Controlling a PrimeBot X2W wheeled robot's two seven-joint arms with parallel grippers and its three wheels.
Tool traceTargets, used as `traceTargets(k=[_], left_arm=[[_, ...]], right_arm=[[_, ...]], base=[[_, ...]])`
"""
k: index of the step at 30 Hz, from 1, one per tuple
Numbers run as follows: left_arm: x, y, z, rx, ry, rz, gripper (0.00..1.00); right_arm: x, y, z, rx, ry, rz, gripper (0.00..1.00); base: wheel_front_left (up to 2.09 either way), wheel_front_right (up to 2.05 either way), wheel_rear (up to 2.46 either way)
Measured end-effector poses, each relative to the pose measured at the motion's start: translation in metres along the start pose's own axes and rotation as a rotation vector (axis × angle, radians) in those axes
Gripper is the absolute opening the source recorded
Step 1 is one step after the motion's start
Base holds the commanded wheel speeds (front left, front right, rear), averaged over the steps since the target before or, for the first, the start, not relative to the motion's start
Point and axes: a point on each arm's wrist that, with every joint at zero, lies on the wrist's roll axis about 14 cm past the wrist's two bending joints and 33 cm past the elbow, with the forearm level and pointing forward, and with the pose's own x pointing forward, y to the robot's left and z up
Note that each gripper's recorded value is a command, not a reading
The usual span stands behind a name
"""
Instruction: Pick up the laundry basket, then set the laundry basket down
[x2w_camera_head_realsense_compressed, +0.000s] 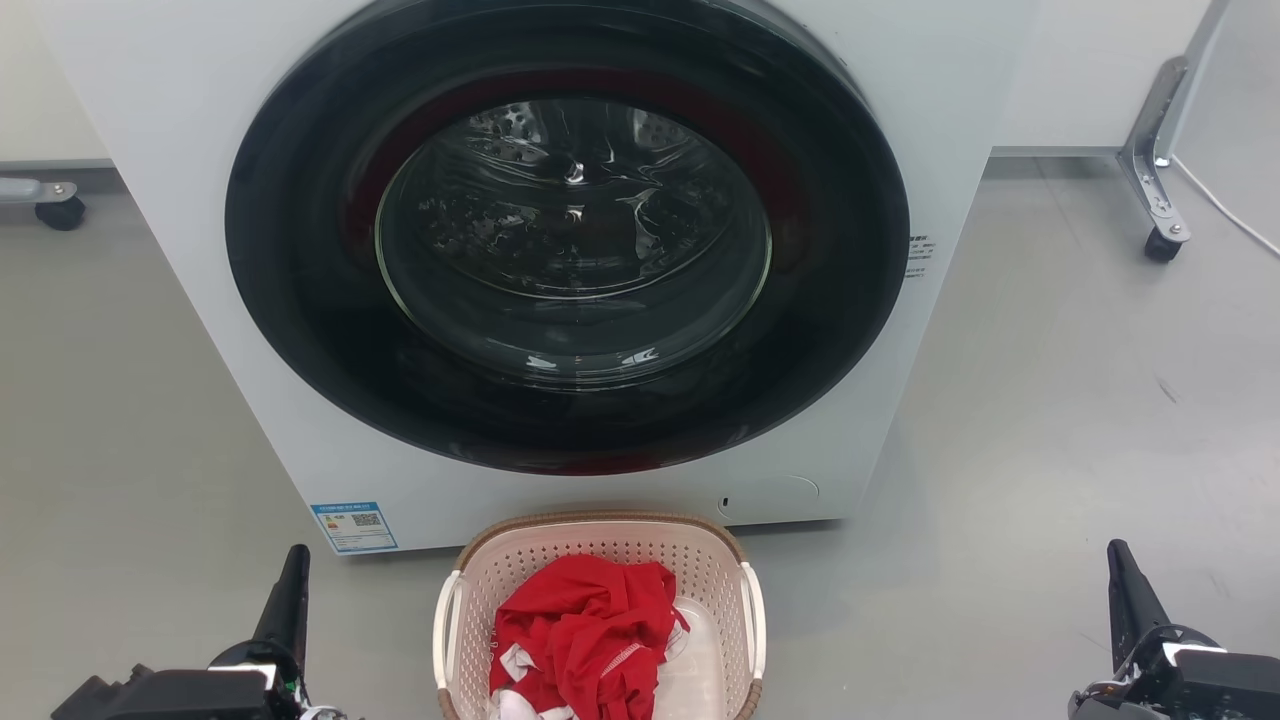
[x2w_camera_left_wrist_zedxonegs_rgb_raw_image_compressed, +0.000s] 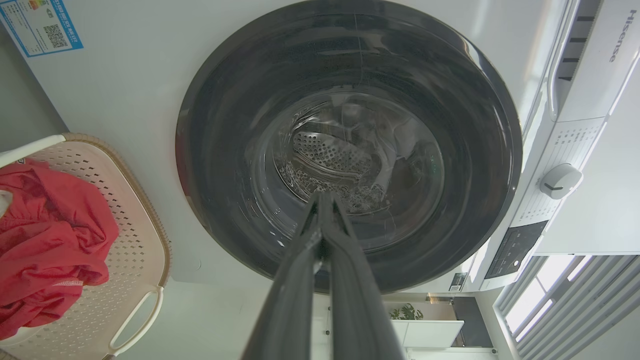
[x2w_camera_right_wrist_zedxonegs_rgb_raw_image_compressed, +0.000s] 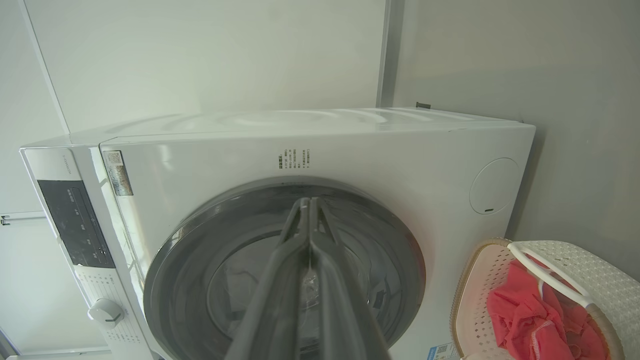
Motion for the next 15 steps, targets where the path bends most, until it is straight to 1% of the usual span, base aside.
traceTargets(k=[15], left_arm=[[0.0000,0.0000,-0.0001,0.000,0.000,0.000,0.00]], right_arm=[[0.0000,0.0000,0.0000,0.000,0.000,0.000,0.00]], base=[[0.00,0.00,0.00]])
